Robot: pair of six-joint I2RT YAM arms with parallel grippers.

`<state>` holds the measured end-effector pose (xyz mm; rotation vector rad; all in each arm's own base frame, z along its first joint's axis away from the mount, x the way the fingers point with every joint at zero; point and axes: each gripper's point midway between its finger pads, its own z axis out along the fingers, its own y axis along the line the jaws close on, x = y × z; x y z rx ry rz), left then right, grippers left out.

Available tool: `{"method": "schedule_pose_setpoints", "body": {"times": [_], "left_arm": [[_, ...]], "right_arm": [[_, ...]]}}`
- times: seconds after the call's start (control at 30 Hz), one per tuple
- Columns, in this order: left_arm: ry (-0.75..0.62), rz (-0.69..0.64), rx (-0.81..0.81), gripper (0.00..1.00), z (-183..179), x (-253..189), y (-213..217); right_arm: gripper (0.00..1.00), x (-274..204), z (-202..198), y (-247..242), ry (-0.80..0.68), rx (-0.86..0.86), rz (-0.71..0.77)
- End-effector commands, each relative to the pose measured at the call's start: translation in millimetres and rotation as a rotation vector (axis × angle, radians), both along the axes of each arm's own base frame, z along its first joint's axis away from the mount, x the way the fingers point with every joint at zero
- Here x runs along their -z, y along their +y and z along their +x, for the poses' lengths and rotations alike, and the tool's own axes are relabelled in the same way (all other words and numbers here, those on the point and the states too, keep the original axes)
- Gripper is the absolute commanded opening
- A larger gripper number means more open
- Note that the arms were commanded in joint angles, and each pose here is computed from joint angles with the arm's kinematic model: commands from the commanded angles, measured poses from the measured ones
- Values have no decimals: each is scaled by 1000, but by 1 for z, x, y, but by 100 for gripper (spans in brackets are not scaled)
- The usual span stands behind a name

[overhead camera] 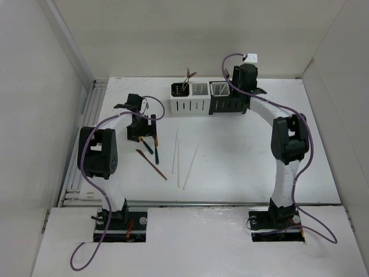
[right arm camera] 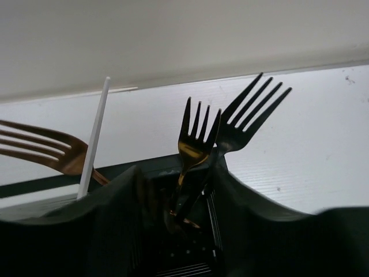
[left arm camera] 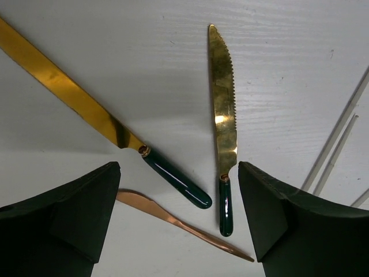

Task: Sort the eating utensils into containers

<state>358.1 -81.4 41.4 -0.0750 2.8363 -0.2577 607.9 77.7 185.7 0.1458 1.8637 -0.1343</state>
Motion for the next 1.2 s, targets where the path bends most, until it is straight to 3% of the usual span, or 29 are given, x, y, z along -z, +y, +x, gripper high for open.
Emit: {"method": "schedule_pose_setpoints", "body": {"times": [0.0,0.03,0.13,0.23,0.4,0.53,0.57,0.63,0.83,0.93,1.03,1.17], "left_arm": [[9,-28,-11,81,2,-1,-7],[9,-28,-11,81,4,0,-7],[21,-30,-22,79,4,3,-7],[50,-30,-36,75,-5,10,-7],[122,-11,-50,59,-17,33,-4],[133,-1,-63,28,-10,43,1],[121,-2,-63,11,-6,40,0],[117,14,-88,0,-1,41,10],[65,28,-114,0,16,15,28],[-35,43,-108,0,39,-18,35],[-230,55,-96,0,75,-86,38],[-595,113,49,0,124,-199,13]], "right_arm": [[62,-16,9,3,-34,-19,22],[71,-25,8,3,-50,-16,37],[75,-42,-4,1,-71,-13,51],[75,-70,-15,-4,-114,-3,58],[75,-107,-40,-4,-173,14,63],[75,-135,-60,-6,-220,17,73],[75,-136,-65,-2,-219,8,74],[75,-153,-75,-4,-249,8,82],[76,-174,-96,-5,-287,-2,94],[76,-183,-103,-5,-305,-13,101],[76,-189,-105,2,-313,-60,111],[76,-191,-107,17,-321,-145,127]]}}
